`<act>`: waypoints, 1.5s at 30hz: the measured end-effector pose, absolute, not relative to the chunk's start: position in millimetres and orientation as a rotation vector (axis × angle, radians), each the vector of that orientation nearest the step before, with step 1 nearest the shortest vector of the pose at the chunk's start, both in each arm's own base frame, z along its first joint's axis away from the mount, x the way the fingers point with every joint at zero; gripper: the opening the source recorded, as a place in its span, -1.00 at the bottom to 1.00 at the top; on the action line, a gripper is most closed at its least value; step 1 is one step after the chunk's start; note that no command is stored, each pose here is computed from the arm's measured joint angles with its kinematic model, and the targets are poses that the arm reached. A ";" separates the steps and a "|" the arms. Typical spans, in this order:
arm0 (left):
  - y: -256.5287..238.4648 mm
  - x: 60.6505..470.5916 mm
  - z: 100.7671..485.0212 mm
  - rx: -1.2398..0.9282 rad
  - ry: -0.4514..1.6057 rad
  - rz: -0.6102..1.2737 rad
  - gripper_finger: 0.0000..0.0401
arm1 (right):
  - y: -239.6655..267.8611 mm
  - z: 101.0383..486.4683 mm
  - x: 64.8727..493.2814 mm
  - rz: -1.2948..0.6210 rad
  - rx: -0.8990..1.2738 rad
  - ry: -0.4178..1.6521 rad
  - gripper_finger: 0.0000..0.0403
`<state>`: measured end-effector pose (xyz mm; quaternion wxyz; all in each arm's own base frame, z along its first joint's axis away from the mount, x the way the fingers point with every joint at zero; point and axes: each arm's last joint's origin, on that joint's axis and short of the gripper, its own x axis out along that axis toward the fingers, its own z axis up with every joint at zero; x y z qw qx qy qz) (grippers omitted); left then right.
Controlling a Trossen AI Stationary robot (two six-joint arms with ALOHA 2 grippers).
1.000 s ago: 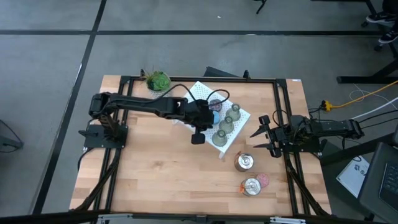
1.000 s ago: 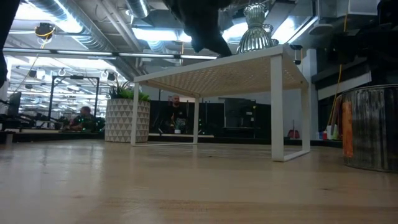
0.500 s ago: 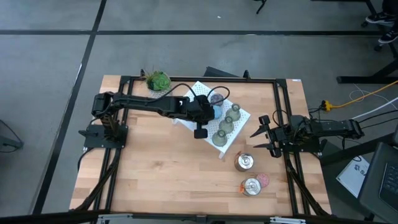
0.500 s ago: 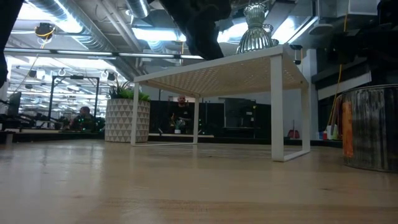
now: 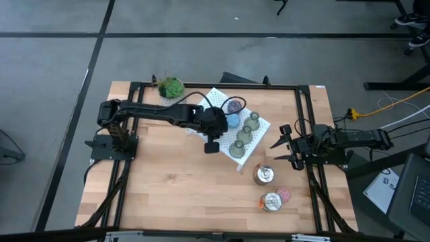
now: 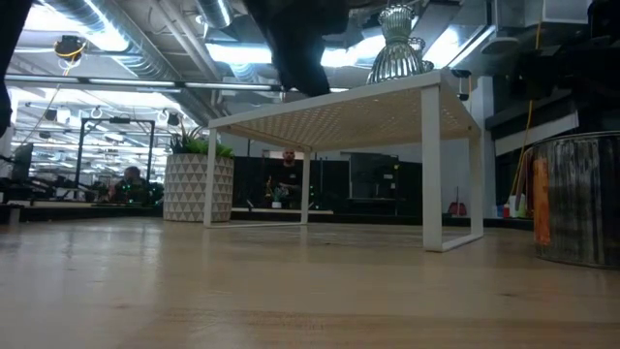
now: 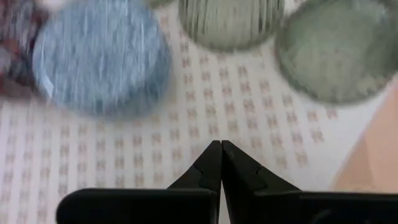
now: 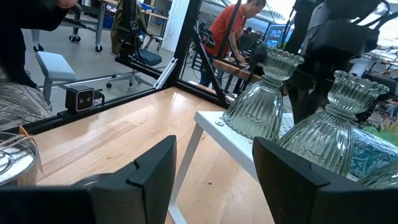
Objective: Pick & Place candle stick holders
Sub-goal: Move the top silver scented candle to the middle left of the table
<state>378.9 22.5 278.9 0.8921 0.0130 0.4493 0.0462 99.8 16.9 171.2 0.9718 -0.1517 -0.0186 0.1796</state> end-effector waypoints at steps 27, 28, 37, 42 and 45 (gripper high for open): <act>-80.6 326.1 325.3 0.035 0.861 0.167 -0.99 | 16.9 171.2 99.8 0.363 -0.306 -0.038 0.07; -84.6 325.3 325.0 0.040 0.858 0.171 -0.99 | 16.9 171.2 99.8 0.363 -0.306 -0.038 0.07; -116.8 321.2 329.1 0.057 0.761 0.158 -0.99 | 16.9 171.2 99.8 0.363 -0.306 -0.038 0.07; -131.7 323.1 329.2 0.081 0.718 0.100 -0.98 | 16.9 178.3 99.6 0.351 -0.313 -0.112 0.07; -139.7 320.6 326.1 0.096 0.731 0.077 -0.98 | 17.9 187.3 98.4 0.377 -0.187 -0.185 0.07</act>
